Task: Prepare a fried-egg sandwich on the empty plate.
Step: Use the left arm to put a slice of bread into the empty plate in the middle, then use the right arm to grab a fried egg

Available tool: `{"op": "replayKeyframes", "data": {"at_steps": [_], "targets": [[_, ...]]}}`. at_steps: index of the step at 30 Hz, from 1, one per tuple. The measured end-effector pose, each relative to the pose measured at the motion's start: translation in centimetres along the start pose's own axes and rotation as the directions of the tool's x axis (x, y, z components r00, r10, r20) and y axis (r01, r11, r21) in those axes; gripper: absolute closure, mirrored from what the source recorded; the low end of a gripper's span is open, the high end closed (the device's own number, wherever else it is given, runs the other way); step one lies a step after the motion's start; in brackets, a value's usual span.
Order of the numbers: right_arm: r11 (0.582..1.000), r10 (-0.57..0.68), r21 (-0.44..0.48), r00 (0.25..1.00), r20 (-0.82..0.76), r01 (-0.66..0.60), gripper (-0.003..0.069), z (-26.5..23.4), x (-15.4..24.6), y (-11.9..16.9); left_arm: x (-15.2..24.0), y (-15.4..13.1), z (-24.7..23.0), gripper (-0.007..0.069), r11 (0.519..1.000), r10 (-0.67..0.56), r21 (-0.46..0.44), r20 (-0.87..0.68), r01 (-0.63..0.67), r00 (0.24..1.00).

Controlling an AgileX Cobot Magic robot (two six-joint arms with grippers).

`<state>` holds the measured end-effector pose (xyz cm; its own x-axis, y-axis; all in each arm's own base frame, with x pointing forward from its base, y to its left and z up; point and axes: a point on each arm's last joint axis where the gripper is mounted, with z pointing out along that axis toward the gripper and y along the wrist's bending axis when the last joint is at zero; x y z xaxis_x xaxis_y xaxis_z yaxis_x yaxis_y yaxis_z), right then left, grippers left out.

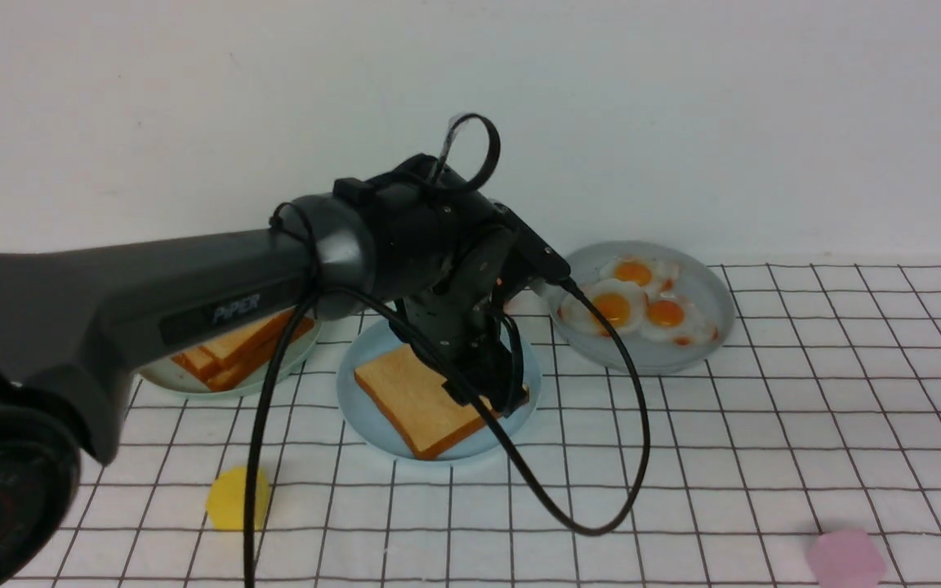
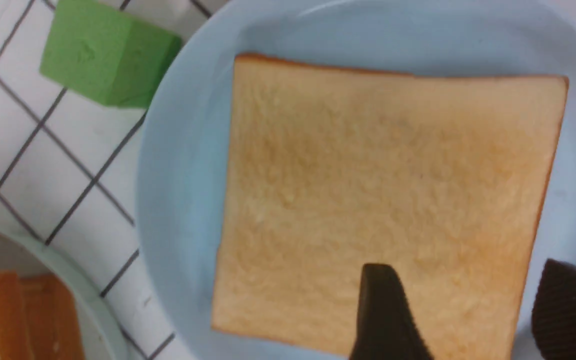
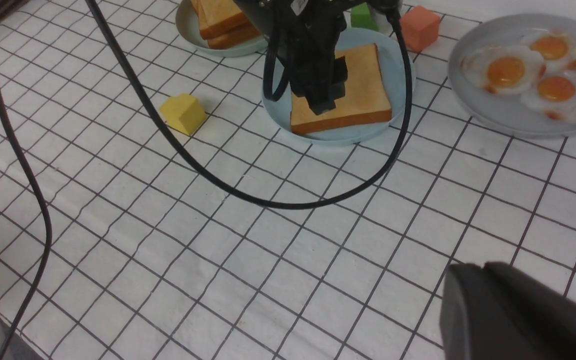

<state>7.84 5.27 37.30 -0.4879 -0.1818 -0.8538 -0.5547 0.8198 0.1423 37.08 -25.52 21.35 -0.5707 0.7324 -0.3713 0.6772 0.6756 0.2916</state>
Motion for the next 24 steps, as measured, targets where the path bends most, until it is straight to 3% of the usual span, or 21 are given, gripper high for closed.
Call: {"op": "replayKeyframes", "data": {"at_steps": [3, 6, 8, 12, 14, 16, 18, 19, 20, 24], "targets": [[1.000, 0.002, 0.003, 1.000, 0.006, -0.002, 0.0604, 0.1, -0.1, -0.1, 0.0, 0.3, -2.7, 0.0208, 0.998, -0.052, 0.031, 0.013, 0.051, 0.999], [1.000, 0.012, 0.017, 1.000, 0.019, -0.012, 0.0602, 0.7, -0.8, -0.5, -0.3, 0.5, -6.6, 0.0262, 0.984, -0.157, 0.099, 0.071, 0.149, 0.985], [0.999, 0.029, 0.027, 1.000, 0.011, -0.030, 0.0601, 1.9, -1.7, -1.3, -0.3, 0.8, -11.4, 0.0340, 0.965, -0.232, 0.158, 0.157, 0.208, 0.960], [0.996, 0.079, 0.040, 0.995, -0.063, -0.076, 0.0596, 5.9, -4.0, -3.4, 2.0, 1.5, -22.6, 0.0575, 0.930, -0.331, 0.276, 0.349, 0.241, 0.877], [0.995, 0.095, 0.043, 0.991, -0.098, -0.091, 0.0595, 7.7, -5.1, -4.4, 4.0, 1.6, -25.9, 0.0638, 0.922, -0.353, 0.303, 0.404, 0.240, 0.844], [0.993, 0.111, 0.048, 0.985, -0.131, -0.106, 0.0595, 9.6, -5.8, -5.3, 6.1, 1.5, -28.2, 0.0638, 0.924, -0.352, 0.306, 0.448, 0.228, 0.822], [0.990, 0.138, 0.062, 0.971, -0.196, -0.128, 0.0594, 13.4, -6.8, -7.2, 10.9, 1.0, -31.2, 0.0638, 0.932, -0.342, 0.298, 0.529, 0.207, 0.777], [0.990, 0.139, 0.062, 0.969, -0.202, -0.128, 0.0594, 13.7, -6.9, -7.4, 11.3, 1.0, -31.3, 0.0638, 0.932, -0.343, 0.298, 0.533, 0.208, 0.773], [0.989, 0.139, 0.076, 0.963, -0.230, -0.125, 0.0592, 15.7, -7.5, -8.5, 14.4, 0.3, -31.4, 0.0638, 0.934, -0.341, 0.293, 0.560, 0.204, 0.755], [0.989, 0.137, 0.102, 0.942, -0.308, -0.110, 0.0580, 20.6, -8.0, -11.1, 20.5, -1.3, -30.7, 0.0638, 0.931, -0.359, 0.295, 0.647, 0.213, 0.673]]}}
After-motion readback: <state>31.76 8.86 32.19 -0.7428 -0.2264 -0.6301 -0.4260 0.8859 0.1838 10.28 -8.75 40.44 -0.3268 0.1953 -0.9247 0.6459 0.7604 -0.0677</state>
